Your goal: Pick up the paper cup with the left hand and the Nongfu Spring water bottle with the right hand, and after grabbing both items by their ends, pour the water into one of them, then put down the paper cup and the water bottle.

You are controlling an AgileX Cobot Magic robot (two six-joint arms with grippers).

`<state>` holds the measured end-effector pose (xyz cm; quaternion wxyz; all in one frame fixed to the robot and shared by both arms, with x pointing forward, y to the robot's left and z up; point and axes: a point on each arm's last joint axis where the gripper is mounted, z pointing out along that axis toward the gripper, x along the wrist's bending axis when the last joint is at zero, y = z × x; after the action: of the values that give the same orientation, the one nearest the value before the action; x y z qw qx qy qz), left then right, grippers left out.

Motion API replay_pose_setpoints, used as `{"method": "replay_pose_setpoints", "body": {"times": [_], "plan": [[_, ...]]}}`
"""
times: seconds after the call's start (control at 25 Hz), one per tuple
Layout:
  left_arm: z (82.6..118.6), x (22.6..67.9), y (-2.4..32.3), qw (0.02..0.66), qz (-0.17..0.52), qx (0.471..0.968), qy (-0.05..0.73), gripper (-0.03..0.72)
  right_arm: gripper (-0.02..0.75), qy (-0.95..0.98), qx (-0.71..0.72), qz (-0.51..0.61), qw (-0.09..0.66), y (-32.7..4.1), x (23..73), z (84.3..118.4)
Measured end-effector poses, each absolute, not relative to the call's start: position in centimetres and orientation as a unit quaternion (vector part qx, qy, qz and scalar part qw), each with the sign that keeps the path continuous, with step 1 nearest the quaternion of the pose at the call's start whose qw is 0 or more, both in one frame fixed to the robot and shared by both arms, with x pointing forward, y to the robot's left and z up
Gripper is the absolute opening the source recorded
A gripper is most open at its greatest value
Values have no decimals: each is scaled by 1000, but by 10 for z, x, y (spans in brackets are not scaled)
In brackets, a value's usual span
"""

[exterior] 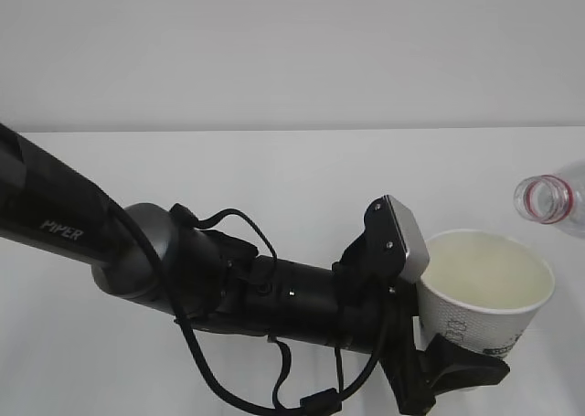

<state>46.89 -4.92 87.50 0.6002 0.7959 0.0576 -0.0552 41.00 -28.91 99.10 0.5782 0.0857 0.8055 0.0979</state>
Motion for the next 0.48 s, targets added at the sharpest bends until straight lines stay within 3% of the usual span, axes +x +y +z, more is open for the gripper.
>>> {"method": "replay_pose_setpoints", "body": {"times": [0.48], "plan": [[875, 469, -49, 600, -55, 796, 57, 517, 446, 790, 57, 83, 604, -289, 411, 996]]}}
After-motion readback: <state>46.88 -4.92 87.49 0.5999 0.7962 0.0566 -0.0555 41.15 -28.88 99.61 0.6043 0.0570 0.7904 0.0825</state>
